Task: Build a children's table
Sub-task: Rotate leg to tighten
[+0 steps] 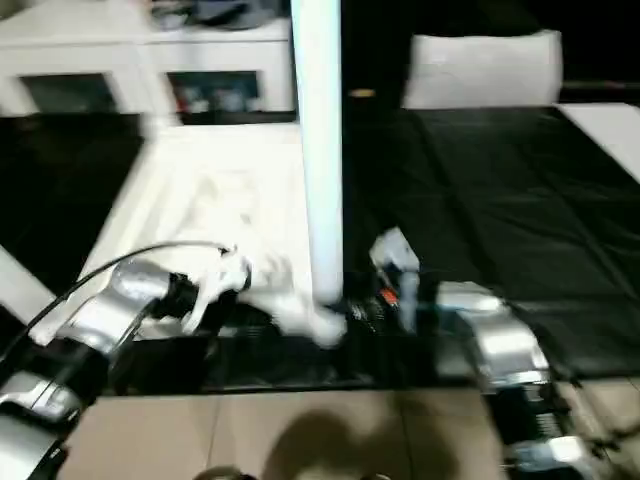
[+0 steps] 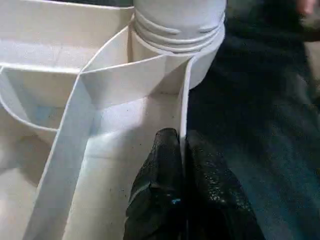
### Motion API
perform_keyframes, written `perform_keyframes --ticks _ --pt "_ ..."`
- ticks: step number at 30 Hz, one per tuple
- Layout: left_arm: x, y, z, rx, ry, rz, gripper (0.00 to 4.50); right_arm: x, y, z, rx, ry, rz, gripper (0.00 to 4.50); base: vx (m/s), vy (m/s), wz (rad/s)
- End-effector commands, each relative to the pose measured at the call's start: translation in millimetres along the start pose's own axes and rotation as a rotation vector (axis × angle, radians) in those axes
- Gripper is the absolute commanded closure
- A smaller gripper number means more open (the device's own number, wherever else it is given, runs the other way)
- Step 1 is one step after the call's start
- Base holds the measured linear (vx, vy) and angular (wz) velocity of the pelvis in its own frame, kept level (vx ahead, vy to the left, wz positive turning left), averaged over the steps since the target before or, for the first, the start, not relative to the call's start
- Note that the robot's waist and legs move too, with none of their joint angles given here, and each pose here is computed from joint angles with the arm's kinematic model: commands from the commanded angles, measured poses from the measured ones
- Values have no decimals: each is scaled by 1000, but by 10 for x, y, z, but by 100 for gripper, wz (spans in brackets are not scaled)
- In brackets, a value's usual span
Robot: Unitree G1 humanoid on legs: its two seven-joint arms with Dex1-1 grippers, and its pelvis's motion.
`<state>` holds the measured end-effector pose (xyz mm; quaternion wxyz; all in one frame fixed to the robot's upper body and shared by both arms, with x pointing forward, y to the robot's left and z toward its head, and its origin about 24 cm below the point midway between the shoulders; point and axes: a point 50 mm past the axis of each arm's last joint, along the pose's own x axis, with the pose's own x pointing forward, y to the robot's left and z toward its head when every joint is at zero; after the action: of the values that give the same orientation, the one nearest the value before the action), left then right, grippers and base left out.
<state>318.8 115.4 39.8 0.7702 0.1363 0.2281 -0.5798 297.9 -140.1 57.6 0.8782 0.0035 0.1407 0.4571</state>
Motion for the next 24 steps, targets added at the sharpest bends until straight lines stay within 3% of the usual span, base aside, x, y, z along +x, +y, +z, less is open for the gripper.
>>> perform_keyframes --ticks 1,6,10,11,17,23,24 --pt "112 93 273 -9 -79 147 450 346 249 -65 31 45 11 253 0 0 0" --pt "245 135 412 -78 -114 309 450 601 194 -67 104 64 -269 255 0 0 0" --pt "279 122 451 -77 -126 322 450 668 212 -7 100 20 -273 255 0 0 0" --pt "280 118 453 -70 -123 318 450 666 221 10 87 4 -267 199 0 0 0" --pt "215 89 400 -13 -111 264 450 558 251 56 103 -95 -213 152 0 0 0" --pt "84 32 267 73 -84 126 450 291 179 57 18 -119 -104 100 0 0 0" --pt "42 -27 209 111 -74 38 450 171 133 48 -14 -112 -59 99 0 0 0"
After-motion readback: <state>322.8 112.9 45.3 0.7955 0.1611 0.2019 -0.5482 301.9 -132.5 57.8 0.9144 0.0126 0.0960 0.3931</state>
